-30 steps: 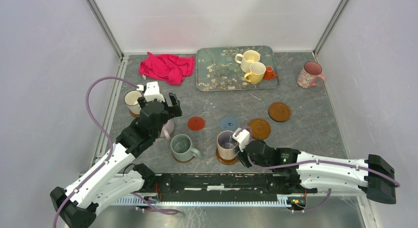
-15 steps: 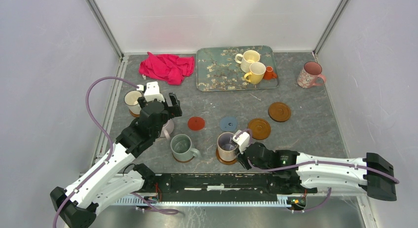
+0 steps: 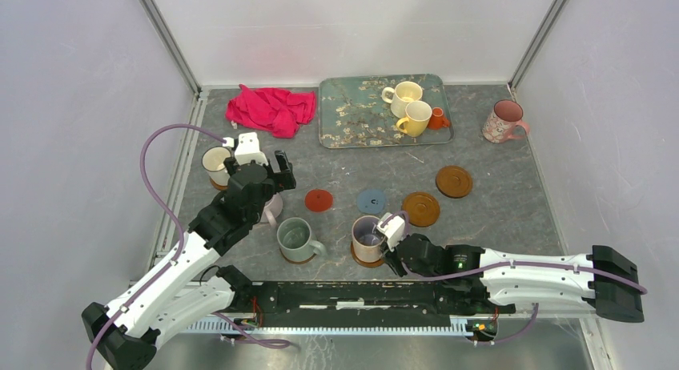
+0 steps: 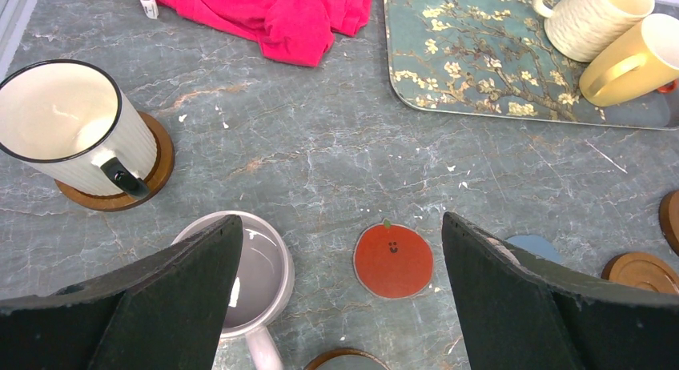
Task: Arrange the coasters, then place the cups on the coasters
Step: Place the cup on the coaster.
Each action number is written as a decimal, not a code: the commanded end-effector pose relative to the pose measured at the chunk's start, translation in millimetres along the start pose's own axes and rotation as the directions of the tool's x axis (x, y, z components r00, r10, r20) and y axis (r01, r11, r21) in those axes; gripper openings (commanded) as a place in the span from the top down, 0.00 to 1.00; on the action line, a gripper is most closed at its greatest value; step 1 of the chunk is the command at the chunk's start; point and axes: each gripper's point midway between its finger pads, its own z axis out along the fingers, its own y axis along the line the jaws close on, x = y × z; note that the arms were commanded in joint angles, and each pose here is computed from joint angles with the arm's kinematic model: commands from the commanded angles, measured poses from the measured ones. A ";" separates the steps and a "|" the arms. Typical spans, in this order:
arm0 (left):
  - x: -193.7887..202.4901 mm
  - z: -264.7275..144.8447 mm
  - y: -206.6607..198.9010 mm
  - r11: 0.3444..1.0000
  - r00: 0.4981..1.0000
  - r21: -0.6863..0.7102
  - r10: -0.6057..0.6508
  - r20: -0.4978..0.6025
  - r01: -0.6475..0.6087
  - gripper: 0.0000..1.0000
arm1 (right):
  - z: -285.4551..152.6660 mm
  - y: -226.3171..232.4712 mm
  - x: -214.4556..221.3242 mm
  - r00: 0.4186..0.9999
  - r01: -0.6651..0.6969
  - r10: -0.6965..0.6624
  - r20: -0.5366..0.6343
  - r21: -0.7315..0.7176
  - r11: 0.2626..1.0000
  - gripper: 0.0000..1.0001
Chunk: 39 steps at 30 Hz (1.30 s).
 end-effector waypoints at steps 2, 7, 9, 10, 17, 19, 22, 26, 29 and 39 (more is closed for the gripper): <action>-8.7 0.7 -4.3 0.998 0.998 0.011 -0.054 0.028 0.054 0.00 | -1.2 9.5 -31.9 0.992 -0.050 0.052 0.115 -0.020 0.999 0.94; -9.3 0.3 -4.5 0.998 0.998 0.013 -0.055 0.029 0.055 0.00 | -2.1 9.1 -28.8 0.994 -0.044 0.045 0.103 -0.015 0.999 0.82; -8.9 0.5 -4.4 0.998 0.998 0.012 -0.055 0.028 0.054 0.00 | -2.6 9.0 -29.0 0.994 -0.043 0.044 0.101 -0.013 0.999 0.74; -8.9 0.3 -4.3 0.998 0.998 0.012 -0.055 0.028 0.054 0.00 | -2.9 9.0 -28.9 0.994 -0.040 0.042 0.101 -0.013 0.999 0.70; -9.2 0.1 -4.3 0.998 0.998 0.013 -0.056 0.029 0.055 0.00 | -4.3 8.5 -29.8 0.995 -0.036 0.036 0.096 -0.008 0.999 0.54; -9.0 0.3 -4.4 0.998 0.998 0.013 -0.055 0.029 0.055 0.00 | -5.3 8.8 -31.5 0.995 -0.033 0.034 0.096 -0.009 0.999 0.51; -9.2 0.0 -4.3 0.998 0.998 0.013 -0.056 0.029 0.055 0.00 | -8.7 9.1 -37.2 0.994 -0.032 0.033 0.103 -0.010 0.999 0.44; -9.0 0.0 -4.6 0.998 0.998 0.015 -0.056 0.028 0.056 0.00 | -15.4 10.0 -48.5 0.993 -0.027 0.028 0.117 -0.011 1.000 0.35; -9.4 0.3 -5.3 0.998 0.998 0.016 -0.059 0.029 0.059 0.00 | -20.4 11.0 -59.0 0.992 -0.025 0.025 0.123 -0.009 1.000 0.24; -8.2 1.1 -7.1 0.998 0.998 0.023 -0.059 0.023 0.058 0.00 | -56.4 -4.9 -136.5 0.977 -0.062 0.034 0.209 0.129 0.990 0.02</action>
